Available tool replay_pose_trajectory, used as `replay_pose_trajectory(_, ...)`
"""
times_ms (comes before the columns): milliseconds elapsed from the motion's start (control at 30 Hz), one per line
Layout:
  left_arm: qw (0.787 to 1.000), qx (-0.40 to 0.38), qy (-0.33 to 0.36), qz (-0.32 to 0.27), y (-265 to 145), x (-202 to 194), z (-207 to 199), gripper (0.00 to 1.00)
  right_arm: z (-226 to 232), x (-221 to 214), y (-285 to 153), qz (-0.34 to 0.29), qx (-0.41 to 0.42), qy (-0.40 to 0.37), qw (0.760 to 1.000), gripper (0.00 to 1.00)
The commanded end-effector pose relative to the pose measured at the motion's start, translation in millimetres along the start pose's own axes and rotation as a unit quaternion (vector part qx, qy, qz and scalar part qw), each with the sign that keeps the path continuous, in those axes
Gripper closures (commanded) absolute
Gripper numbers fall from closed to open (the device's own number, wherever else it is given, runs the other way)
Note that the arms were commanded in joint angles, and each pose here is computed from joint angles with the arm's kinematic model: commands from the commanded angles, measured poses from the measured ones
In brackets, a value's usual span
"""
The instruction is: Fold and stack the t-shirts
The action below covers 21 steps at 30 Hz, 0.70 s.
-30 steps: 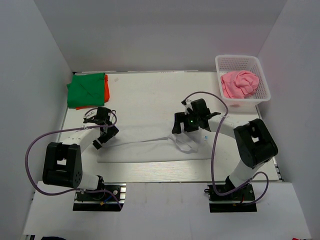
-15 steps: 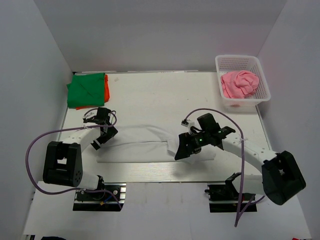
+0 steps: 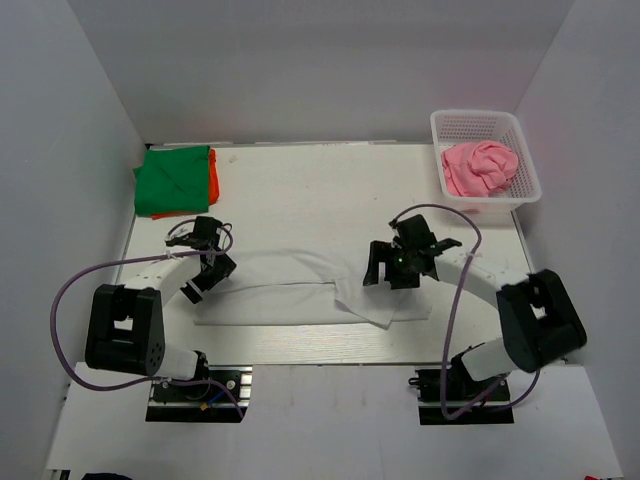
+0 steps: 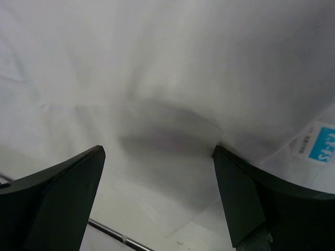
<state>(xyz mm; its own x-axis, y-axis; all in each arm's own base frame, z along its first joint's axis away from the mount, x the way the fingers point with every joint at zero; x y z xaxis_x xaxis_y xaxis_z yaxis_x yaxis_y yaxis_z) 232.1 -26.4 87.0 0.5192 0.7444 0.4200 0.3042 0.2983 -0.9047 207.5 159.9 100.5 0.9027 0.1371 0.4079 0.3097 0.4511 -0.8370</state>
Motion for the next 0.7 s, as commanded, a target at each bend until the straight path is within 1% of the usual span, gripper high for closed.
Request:
replay_pose_trajectory(0,1.000,0.000,-0.014,0.025,-7,-14,12,0.00,-17,40,14,-0.048,-0.066,0.040,0.996,0.10)
replay_pose_trajectory(33,0.999,0.007,-0.011,0.030,-8,-20,17,0.00,-23,46,19,-0.054,-0.080,0.043,0.994,0.10)
replay_pose_trajectory(67,0.999,0.009,-0.009,0.039,-8,-24,21,0.00,-37,49,31,-0.041,-0.099,0.059,0.993,0.10)
replay_pose_trajectory(133,0.998,0.005,-0.002,0.061,-9,-37,26,0.00,-43,70,37,-0.054,-0.105,0.062,0.991,0.10)
replay_pose_trajectory(167,0.997,0.010,0.006,0.073,-6,-45,32,0.00,-57,89,50,-0.052,-0.117,0.072,0.989,0.10)
replay_pose_trajectory(233,0.995,0.014,0.011,0.099,-5,-56,33,0.00,-66,104,59,-0.053,-0.122,0.072,0.988,0.10)
replay_pose_trajectory(267,0.994,0.021,0.017,0.109,-3,-63,36,0.00,-81,112,79,-0.037,-0.132,0.085,0.987,0.10)
replay_pose_trajectory(300,0.991,0.024,0.024,0.131,-5,-71,35,0.00,-80,135,79,-0.048,-0.125,0.084,0.987,0.10)
replay_pose_trajectory(333,0.989,0.028,0.032,0.142,-6,-75,34,0.00,-87,136,93,-0.033,-0.120,0.083,0.989,0.10)
replay_pose_trajectory(367,0.985,0.038,0.035,0.166,-7,-82,33,0.00,-85,160,94,-0.056,-0.113,0.073,0.989,0.10)
replay_pose_trajectory(400,0.982,0.038,0.044,0.178,-9,-87,33,0.00,-88,179,103,-0.065,-0.111,0.051,0.990,0.10)
replay_pose_trajectory(433,0.979,0.031,0.063,0.189,-14,-94,30,0.00,-88,193,114,-0.057,-0.104,0.043,0.992,0.10)
replay_pose_trajectory(467,0.974,0.034,0.065,0.214,-18,-102,31,0.00,-88,200,118,-0.054,-0.108,0.034,0.992,0.10)
replay_pose_trajectory(500,0.971,0.036,0.071,0.225,-22,-108,31,0.00,-89,235,128,-0.079,-0.109,0.012,0.991,0.10)
replay_pose_trajectory(533,0.968,0.033,0.081,0.233,-29,-114,33,0.00,-91,234,132,-0.063,-0.118,0.011,0.991,0.10)
replay_pose_trajectory(567,0.965,0.040,0.080,0.246,-37,-118,37,0.00,-94,239,136,-0.067,-0.125,0.006,0.990,0.10)
replay_pose_trajectory(600,0.964,0.035,0.069,0.253,-41,-122,38,0.00,-102,234,152,-0.053,-0.127,0.005,0.991,0.10)
replay_pose_trajectory(633,0.964,0.011,0.072,0.256,-51,-126,39,0.00,-97,254,146,-0.076,-0.118,-0.002,0.990,0.10)
replay_pose_trajectory(667,0.963,-0.004,0.068,0.261,-57,-128,40,0.00,-96,257,147,-0.076,-0.113,-0.012,0.991,0.10)
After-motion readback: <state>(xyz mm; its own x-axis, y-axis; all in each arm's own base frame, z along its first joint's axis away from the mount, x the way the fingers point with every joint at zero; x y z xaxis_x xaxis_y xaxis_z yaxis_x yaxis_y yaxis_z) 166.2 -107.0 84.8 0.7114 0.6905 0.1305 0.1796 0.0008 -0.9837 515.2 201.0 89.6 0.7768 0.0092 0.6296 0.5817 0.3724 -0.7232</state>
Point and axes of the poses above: each gripper's point midway between its finger pads, its own y axis out along the fingers, its own z axis along the line the jaws close on, x = y × z, the point moved 7 cm from there along -y, back along the fingers, and after that the axes turned 8 degrees about -y, right-handed, at the moved point
